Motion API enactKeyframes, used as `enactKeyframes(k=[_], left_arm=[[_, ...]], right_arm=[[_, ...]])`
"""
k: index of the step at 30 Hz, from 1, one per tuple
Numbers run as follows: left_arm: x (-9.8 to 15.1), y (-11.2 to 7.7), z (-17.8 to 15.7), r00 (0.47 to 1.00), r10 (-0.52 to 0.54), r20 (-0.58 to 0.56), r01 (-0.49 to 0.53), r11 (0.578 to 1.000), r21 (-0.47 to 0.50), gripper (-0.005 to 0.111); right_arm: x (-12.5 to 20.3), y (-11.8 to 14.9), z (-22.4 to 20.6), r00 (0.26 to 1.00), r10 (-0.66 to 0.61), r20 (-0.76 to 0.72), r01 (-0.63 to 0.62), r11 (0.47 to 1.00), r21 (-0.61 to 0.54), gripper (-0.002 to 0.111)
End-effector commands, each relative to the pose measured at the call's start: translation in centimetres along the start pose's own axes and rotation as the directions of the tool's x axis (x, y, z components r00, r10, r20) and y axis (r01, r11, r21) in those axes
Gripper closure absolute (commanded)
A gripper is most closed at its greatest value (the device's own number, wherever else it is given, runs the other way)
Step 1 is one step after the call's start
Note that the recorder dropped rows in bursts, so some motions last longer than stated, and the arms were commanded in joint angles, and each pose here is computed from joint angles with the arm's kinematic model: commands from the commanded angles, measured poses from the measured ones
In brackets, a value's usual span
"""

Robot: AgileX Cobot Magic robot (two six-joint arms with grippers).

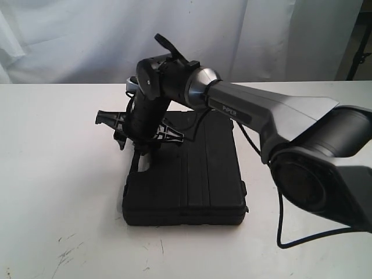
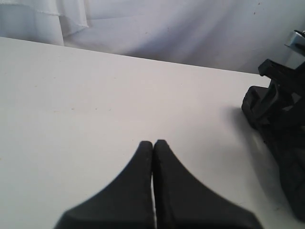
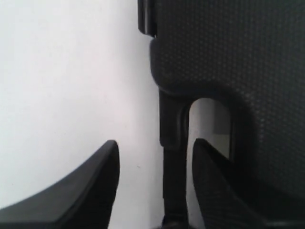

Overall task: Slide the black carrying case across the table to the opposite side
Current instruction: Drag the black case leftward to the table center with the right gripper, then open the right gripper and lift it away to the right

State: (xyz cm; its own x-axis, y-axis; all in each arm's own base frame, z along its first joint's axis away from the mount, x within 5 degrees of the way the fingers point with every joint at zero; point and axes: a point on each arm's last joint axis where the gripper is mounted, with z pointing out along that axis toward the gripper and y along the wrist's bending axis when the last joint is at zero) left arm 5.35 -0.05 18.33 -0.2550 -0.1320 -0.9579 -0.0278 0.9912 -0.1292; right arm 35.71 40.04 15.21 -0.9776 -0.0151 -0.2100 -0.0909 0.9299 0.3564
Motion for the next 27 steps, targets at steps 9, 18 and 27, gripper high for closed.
enactKeyframes(k=[9,18,27], left_arm=[[0.1,0.0,0.0,1.0,-0.005,0.007,0.005,1.0,0.006,0.107],[0.1,0.0,0.0,1.0,-0.005,0.007,0.005,1.0,0.006,0.107],[0.1,0.0,0.0,1.0,-0.002,0.007,0.002,1.0,0.006,0.107]], right_arm=[[-1.8,-1.3,-5.6,0.974,-0.227,-0.021,0.228,0.973,0.039,0.093],[-2.5,-0.5,-11.7,0.909,-0.409,0.082,0.405,0.912,0.067,0.108],[-1.4,1.8,-17.5,0.843,-0.489,0.224,0.491,0.87,0.051,0.108]])
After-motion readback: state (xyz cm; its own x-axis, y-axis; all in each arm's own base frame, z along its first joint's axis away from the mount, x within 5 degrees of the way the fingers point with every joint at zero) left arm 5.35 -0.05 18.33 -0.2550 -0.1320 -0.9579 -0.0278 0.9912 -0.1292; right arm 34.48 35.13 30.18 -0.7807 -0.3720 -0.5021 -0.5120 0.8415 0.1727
